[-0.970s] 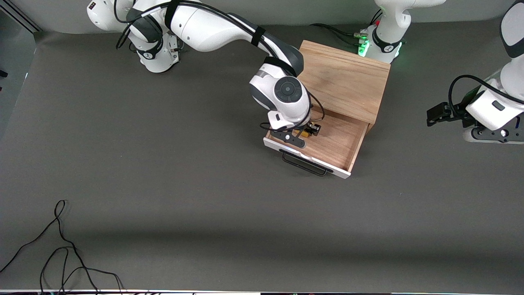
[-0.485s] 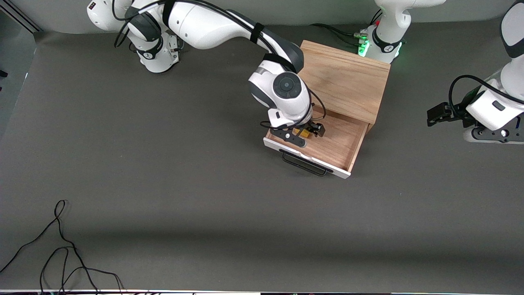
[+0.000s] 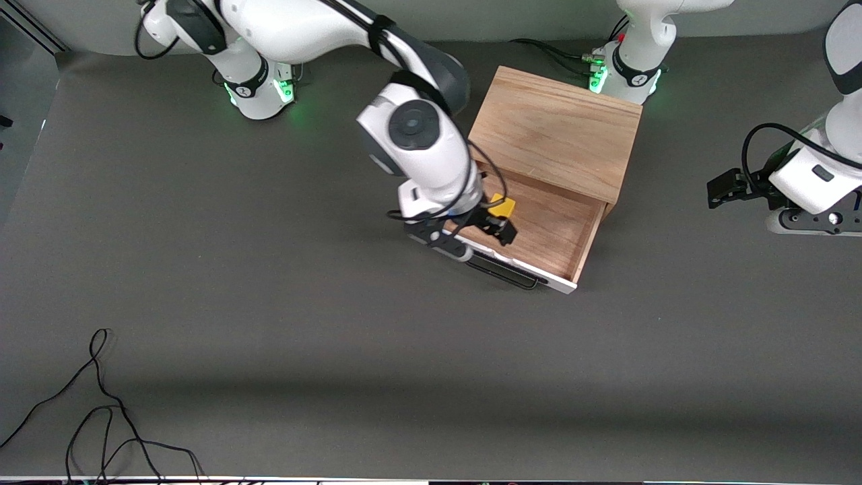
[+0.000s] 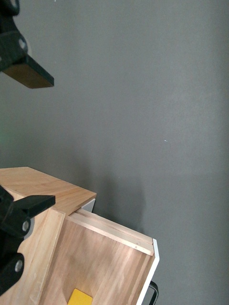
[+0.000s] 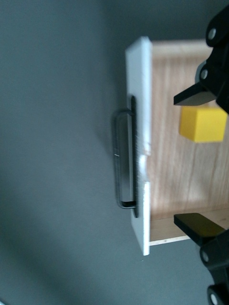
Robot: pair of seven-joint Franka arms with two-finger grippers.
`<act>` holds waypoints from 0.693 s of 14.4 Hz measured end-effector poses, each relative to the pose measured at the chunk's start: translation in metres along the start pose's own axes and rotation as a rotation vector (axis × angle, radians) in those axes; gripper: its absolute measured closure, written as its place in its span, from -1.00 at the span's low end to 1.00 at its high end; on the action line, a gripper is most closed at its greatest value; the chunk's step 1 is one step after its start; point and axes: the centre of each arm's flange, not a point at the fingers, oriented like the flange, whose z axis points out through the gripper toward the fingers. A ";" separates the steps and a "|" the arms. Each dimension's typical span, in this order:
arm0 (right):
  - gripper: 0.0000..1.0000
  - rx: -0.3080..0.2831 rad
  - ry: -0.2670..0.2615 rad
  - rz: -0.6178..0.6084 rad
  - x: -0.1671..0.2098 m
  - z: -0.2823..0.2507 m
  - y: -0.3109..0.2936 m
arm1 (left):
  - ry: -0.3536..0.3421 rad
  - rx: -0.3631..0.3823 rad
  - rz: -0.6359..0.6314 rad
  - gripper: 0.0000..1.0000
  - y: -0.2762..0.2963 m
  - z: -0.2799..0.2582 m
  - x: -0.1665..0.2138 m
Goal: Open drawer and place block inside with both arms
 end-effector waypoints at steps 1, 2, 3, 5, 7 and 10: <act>-1.00 -0.008 0.005 -0.021 0.019 -0.023 0.008 | 0.000 0.003 0.000 -1.00 0.000 0.000 0.000; -1.00 -0.019 0.009 -0.029 0.039 -0.048 0.018 | 0.000 0.004 0.001 -1.00 0.000 0.000 0.000; -1.00 -0.031 0.012 -0.028 0.060 -0.071 0.030 | 0.000 0.004 0.001 -1.00 0.000 0.000 0.000; -1.00 -0.058 0.014 -0.047 0.107 -0.115 0.060 | 0.001 0.005 0.001 -1.00 0.000 0.000 0.000; -1.00 -0.087 -0.004 -0.096 0.153 -0.154 0.099 | 0.000 0.005 0.003 -1.00 0.000 0.000 0.000; -1.00 -0.106 -0.022 -0.185 0.226 -0.215 0.176 | -0.001 0.005 0.006 -1.00 0.000 0.000 0.000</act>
